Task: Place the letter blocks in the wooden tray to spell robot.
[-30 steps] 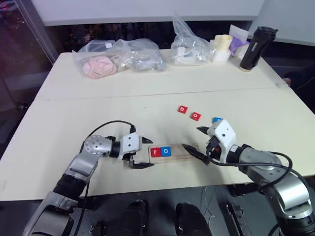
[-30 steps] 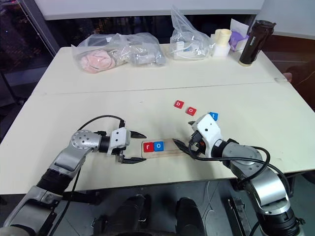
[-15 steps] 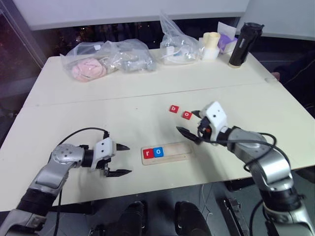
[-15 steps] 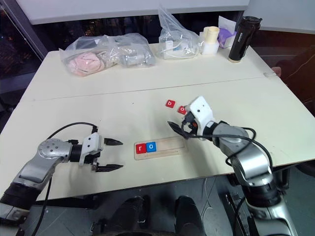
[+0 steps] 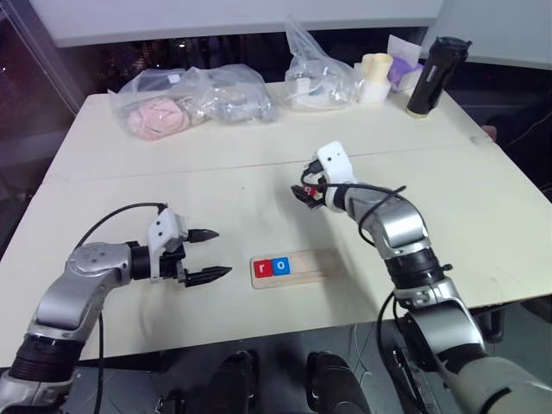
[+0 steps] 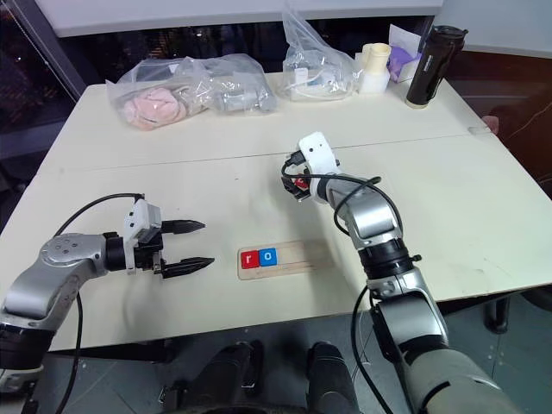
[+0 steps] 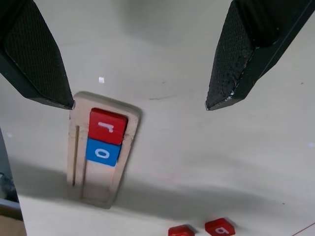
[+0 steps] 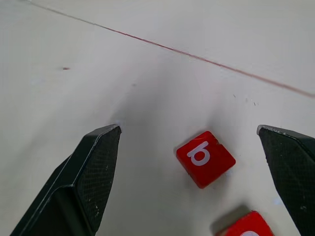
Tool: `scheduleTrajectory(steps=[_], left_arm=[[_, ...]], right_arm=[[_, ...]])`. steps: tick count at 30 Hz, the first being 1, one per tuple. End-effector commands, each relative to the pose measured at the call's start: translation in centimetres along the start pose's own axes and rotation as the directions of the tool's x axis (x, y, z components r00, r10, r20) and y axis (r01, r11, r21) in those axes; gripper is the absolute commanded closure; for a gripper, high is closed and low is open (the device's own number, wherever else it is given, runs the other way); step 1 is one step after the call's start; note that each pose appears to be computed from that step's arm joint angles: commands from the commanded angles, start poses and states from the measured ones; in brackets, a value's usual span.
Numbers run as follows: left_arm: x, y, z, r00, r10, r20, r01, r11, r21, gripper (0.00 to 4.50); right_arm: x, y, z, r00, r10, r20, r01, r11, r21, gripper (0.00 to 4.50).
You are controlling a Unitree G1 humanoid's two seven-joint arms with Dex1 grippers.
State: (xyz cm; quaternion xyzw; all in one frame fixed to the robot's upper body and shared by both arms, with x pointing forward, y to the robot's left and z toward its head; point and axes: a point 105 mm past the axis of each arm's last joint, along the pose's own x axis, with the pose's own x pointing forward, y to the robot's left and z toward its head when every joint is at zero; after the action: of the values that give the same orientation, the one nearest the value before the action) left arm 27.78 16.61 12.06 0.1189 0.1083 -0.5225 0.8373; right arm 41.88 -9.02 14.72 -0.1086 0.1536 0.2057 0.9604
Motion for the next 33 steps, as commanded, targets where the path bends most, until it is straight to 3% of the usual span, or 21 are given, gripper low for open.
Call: scheduleTrajectory(steps=[1,10,20,33], left_arm=[[-0.2,0.0,0.9,1.0,0.016,0.026,-0.017,0.999,0.028,0.04],[0.1,0.1,0.8,0.999,0.027,0.023,-0.028,0.999,0.038,0.04],[0.3,0.1,0.8,0.999,0.029,0.02,-0.03,0.998,0.047,0.04],[0.2,0.1,0.7,0.998,0.054,0.02,-0.055,0.997,0.058,0.04]], right_arm=[[0.3,-0.9,0.8,0.993,-0.113,-0.026,0.115,0.99,0.083,0.0],[1.8,0.9,0.7,0.965,-0.232,-0.119,0.251,0.951,0.181,0.0],[3.8,1.7,0.8,0.941,-0.262,-0.215,0.325,0.877,0.354,0.0],[4.7,3.4,-0.8,0.923,-0.244,-0.299,0.352,0.849,0.394,0.0]])
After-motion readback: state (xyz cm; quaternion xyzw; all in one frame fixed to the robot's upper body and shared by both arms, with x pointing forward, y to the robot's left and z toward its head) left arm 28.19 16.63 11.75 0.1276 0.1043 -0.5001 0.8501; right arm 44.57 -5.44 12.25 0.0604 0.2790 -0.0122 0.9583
